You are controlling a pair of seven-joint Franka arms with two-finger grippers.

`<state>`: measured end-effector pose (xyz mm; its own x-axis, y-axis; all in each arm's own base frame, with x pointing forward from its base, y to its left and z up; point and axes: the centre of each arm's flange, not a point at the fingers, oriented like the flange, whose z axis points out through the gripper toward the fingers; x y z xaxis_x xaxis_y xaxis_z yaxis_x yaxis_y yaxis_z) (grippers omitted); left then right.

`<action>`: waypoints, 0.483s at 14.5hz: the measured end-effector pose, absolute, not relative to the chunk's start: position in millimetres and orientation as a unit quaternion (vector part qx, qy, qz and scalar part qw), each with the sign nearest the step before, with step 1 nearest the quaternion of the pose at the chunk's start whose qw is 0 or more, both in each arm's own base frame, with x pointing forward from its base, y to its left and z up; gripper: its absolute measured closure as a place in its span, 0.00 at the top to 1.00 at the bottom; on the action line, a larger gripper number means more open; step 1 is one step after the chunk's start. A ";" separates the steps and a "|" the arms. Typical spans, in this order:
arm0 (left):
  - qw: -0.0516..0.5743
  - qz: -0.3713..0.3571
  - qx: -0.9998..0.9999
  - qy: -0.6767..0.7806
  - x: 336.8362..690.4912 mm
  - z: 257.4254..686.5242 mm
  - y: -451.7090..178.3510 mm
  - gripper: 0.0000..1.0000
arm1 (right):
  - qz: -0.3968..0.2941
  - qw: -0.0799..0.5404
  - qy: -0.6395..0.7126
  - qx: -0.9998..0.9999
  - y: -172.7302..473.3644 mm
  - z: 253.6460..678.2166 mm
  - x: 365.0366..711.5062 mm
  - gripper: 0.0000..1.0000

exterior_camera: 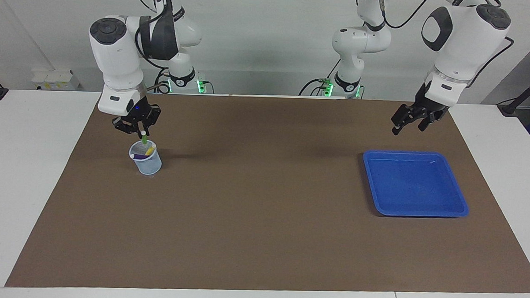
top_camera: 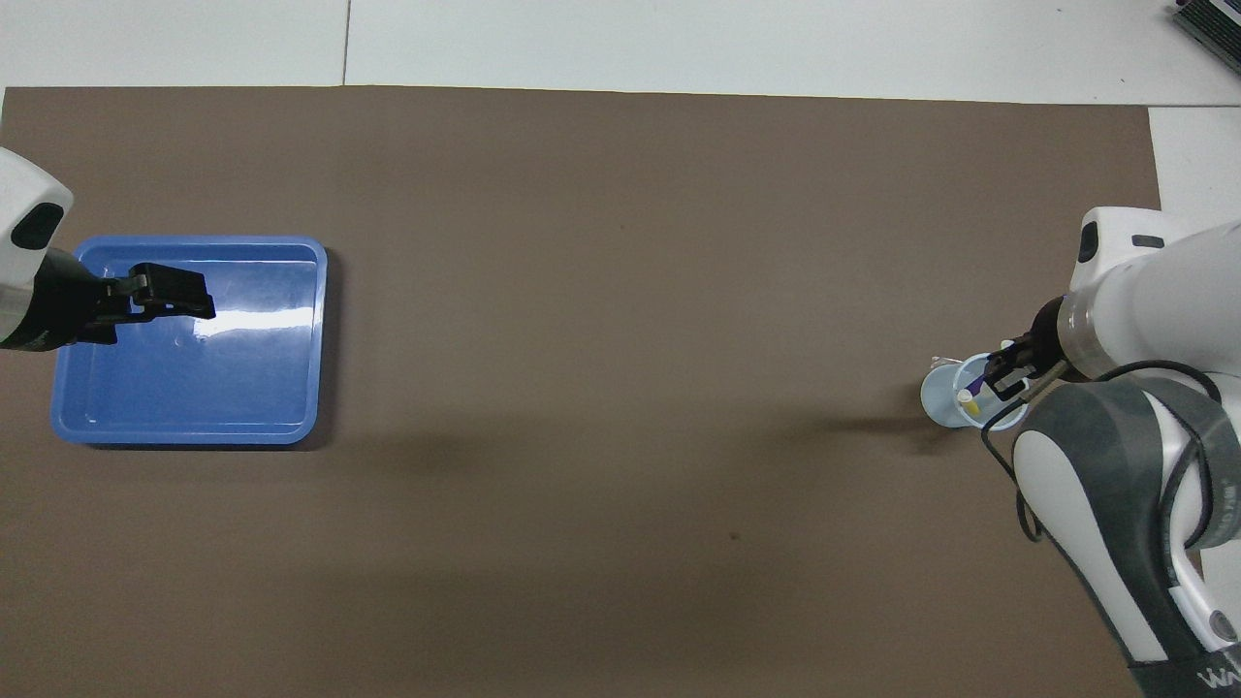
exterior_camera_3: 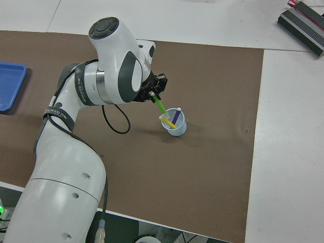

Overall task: Transfer and insert pens with both arms
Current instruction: 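Lower the green pen into the cup while the left gripper withdraws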

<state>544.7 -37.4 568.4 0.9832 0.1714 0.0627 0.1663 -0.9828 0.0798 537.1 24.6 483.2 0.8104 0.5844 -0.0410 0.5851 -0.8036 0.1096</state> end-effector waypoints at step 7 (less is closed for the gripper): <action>0.033 0.050 0.995 0.074 548.2 581.6 -44.8 1.00 | -0.006 0.056 0.311 0.949 14.2 448.5 530.3 0.24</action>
